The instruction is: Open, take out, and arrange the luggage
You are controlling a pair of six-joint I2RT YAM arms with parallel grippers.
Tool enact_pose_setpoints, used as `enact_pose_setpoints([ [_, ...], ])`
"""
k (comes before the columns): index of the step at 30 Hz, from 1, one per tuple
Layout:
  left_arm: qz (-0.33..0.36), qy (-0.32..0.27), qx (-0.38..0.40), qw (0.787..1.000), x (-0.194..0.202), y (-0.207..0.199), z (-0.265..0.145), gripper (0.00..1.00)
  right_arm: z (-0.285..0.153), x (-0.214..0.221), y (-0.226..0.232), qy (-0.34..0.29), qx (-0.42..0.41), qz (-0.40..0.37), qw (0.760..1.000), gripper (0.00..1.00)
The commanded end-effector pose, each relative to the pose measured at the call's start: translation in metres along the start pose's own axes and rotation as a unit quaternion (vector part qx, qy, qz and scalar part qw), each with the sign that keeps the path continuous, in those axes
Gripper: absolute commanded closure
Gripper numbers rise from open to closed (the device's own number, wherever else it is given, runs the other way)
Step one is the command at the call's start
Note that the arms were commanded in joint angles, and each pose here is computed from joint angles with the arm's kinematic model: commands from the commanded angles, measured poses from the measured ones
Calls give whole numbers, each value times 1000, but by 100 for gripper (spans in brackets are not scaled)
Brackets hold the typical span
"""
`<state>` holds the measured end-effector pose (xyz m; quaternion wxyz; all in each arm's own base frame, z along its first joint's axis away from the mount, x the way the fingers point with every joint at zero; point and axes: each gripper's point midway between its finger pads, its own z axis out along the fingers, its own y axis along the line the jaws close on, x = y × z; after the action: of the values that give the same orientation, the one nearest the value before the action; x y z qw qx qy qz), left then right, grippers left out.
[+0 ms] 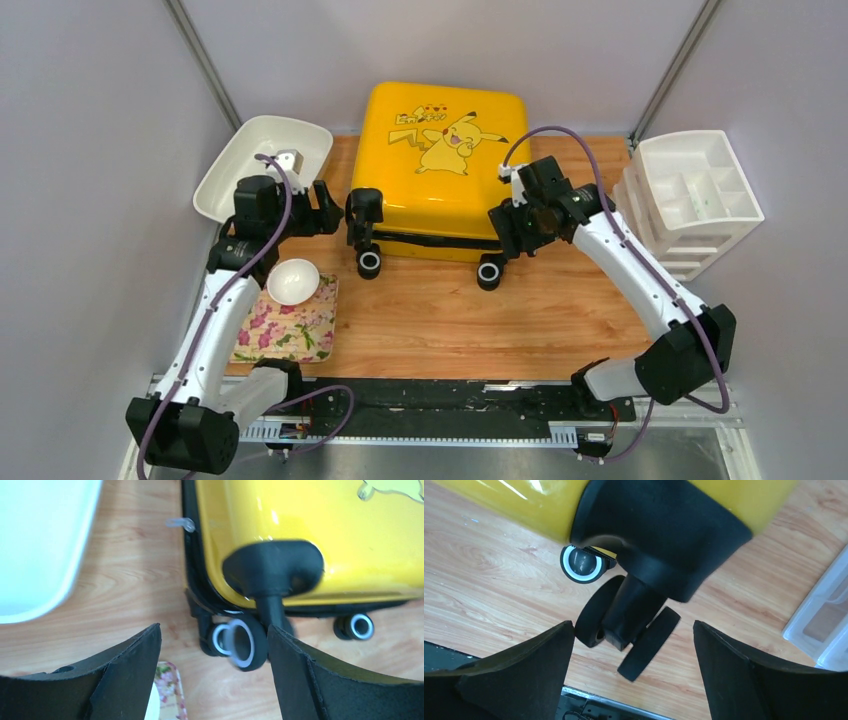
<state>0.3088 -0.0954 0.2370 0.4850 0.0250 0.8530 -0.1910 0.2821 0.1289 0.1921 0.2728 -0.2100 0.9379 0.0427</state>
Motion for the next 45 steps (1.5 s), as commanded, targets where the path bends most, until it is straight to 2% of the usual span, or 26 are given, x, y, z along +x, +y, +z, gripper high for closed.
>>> enact_pose_setpoints([
  [1, 29, -55, -63, 996, -40, 31, -2, 16, 12, -4, 3, 5, 9, 5, 1000, 10],
  [4, 46, -27, -83, 995, -27, 52, 12, 18, 17, -10, 1, 3, 16, 5, 1000, 41],
  [5, 63, -8, -87, 994, -19, 60, 20, 19, 16, -15, -1, 0, 21, -1, 1000, 79],
  [6, 75, -6, -87, 993, -18, 63, 25, 23, 15, -16, -9, -2, 36, -2, 999, 98],
  [7, 86, 6, -67, 994, -7, 61, 32, 25, 13, -16, -14, -1, 43, -9, 999, 100],
  [9, 108, 19, -34, 993, 1, 57, 45, 32, 7, -16, -31, 0, 65, -3, 998, 100],
  [10, 120, 27, 16, 992, 9, 43, 50, 33, 5, -13, -37, 7, 72, -4, 997, 100],
  [12, 115, 27, 58, 991, 14, 31, 59, 37, -1, -9, -60, 13, 89, -9, 996, 100],
  [13, 114, 32, 117, 986, 23, 12, 59, 39, -3, -8, -69, 12, 96, -10, 995, 100],
  [15, 125, 33, 161, 978, 31, -12, 63, 42, -8, -8, -91, 10, 109, -16, 994, 100],
  [21, 163, 74, 255, 950, 87, -76, 64, 49, -21, -22, -137, -15, 141, -23, 990, 100],
  [24, 144, 89, 292, 942, 104, -103, 54, 51, -25, -34, -159, -30, 162, -10, 986, 100],
  [25, 106, 108, 308, 939, 116, -111, 47, 51, -27, -40, -164, -39, 166, -6, 985, 100],
  [26, 88, 102, 318, 938, 114, -116, 41, 51, -29, -48, -170, -46, 172, -3, 984, 100],
  [29, 87, 80, 321, 939, 104, -114, 26, 50, -36, -63, -183, -66, 184, 10, 981, 100],
  [31, 103, 63, 307, 944, 94, -105, 18, 49, -36, -65, -169, -71, 150, 16, 986, 100],
  [34, 109, 20, 256, 960, 64, -72, 12, 49, -36, -56, -125, -73, 72, -1, 995, 100],
  [35, 101, 19, 230, 968, 57, -51, 14, 48, -37, -53, -114, -75, 55, -7, 996, 100],
  [37, 124, 12, 220, 968, 44, -37, 17, 46, -41, -41, -86, -86, 0, -15, 996, 100],
  [38, 115, 35, 205, 971, 49, -25, 24, 46, -44, -38, -78, -91, -17, -17, 996, 100],
  [39, 116, 28, 199, 973, 35, -18, 25, 47, -50, -36, -69, -96, -35, -17, 995, 100],
  [40, 109, 42, 200, 973, 37, -13, 32, 47, -51, -33, -70, -93, -33, -12, 995, 98],
  [41, 102, 47, 197, 974, 36, -10, 34, 47, -52, -32, -72, -88, -26, -8, 996, 91],
  [43, 86, 46, 188, 977, 30, -4, 41, 47, -58, -25, -68, -62, -41, -19, 997, 89],
  [44, 93, 29, 187, 978, 22, -3, 44, 48, -60, -22, -66, -54, -46, -19, 997, 77],
  [45, 70, 25, 176, 982, 22, 5, 45, 48, -63, -18, -67, -44, -39, -14, 998, 55],
])
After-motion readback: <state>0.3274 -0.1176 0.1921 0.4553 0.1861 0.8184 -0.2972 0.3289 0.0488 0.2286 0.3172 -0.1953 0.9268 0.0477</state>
